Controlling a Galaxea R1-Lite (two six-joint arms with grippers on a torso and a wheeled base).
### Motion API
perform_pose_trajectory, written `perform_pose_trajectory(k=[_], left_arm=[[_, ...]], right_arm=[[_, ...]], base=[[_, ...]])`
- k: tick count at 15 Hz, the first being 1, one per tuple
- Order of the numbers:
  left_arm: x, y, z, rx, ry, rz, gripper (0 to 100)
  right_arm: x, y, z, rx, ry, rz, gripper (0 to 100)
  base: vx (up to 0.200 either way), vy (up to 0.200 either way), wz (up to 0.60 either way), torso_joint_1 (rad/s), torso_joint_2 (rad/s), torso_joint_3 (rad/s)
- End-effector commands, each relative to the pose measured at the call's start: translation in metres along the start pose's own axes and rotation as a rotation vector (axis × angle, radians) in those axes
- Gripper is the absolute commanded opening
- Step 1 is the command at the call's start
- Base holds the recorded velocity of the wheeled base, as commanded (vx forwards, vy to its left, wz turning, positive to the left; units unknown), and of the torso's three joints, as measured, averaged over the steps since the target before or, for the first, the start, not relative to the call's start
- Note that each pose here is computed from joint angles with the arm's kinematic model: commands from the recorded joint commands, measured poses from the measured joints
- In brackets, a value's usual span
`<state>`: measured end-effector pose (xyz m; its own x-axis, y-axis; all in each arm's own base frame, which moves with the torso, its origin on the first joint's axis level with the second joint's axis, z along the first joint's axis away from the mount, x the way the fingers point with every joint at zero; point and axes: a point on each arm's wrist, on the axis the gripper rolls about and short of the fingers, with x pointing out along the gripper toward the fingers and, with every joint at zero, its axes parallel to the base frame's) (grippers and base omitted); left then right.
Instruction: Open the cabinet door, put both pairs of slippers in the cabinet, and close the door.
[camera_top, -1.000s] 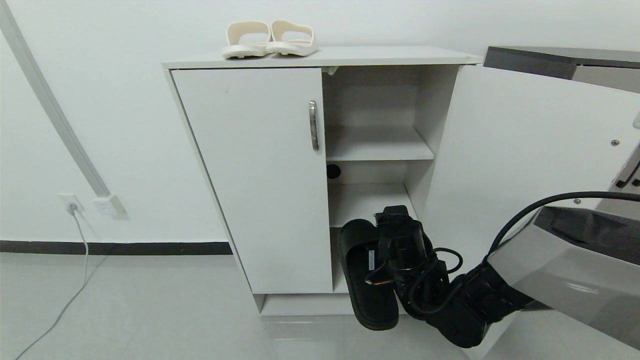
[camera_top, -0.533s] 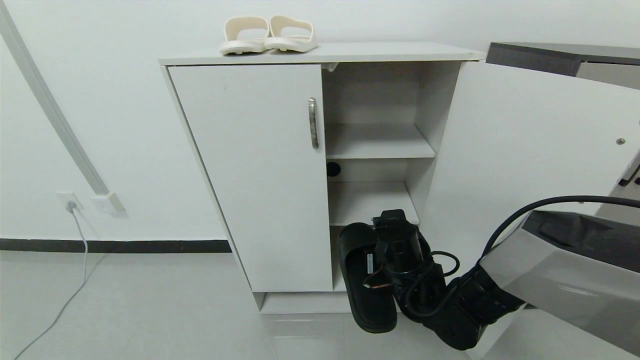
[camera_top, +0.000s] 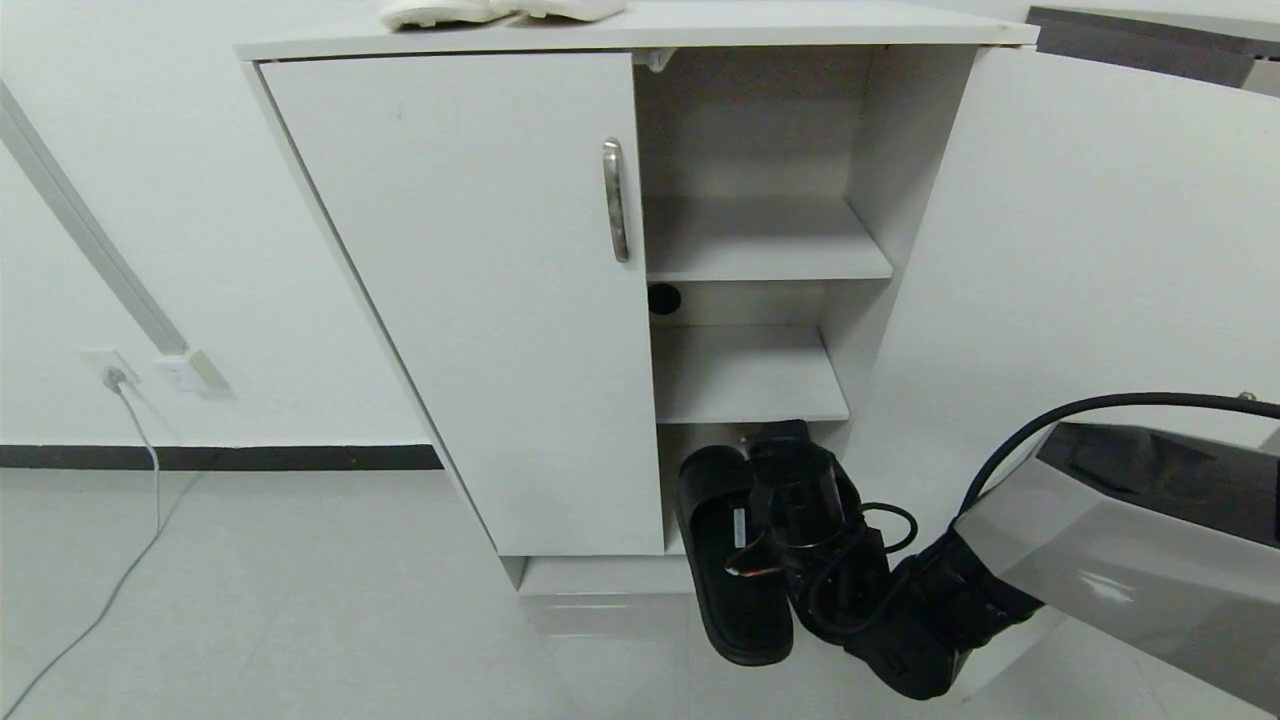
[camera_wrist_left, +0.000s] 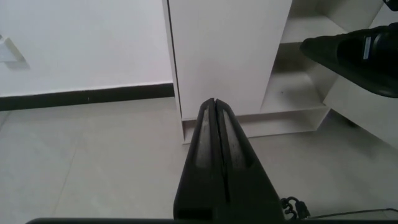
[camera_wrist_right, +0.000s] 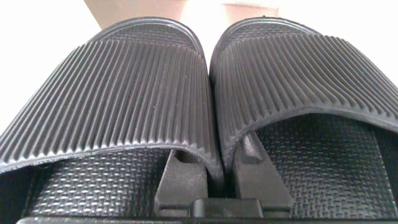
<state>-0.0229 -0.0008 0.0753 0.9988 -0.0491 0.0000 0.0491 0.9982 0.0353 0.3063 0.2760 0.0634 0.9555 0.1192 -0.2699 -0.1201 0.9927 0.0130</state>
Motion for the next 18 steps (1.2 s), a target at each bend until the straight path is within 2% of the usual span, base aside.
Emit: perform_pose_trajectory(k=[1, 6, 12, 18], left_arm=[[0.0, 0.0, 0.0, 0.0, 0.0, 0.0, 0], [0.0, 0.0, 0.0, -0.002, 0.0, 0.0, 0], [0.0, 0.0, 0.0, 0.0, 0.0, 0.0, 0], [0.0, 0.0, 0.0, 0.0, 0.0, 0.0, 0]], right_arm=[[-0.002, 0.002, 0.0, -0.005, -0.01, 0.004, 0], [0.018, -0.002, -0.009, -0.03, -0.196, -0.055, 0], [0.022, -0.006, -0.005, -0.02, -0.206, -0.067, 0], [0.022, -0.007, -0.005, -0.019, -0.207, -0.07, 0]], base=[[0.0, 0.0, 0.0, 0.002, 0.0, -0.178], [0.0, 0.0, 0.0, 0.0, 0.0, -0.02], [0.0, 0.0, 0.0, 0.0, 0.0, 0.0], [0.2, 0.0, 0.0, 0.002, 0.0, -0.001]])
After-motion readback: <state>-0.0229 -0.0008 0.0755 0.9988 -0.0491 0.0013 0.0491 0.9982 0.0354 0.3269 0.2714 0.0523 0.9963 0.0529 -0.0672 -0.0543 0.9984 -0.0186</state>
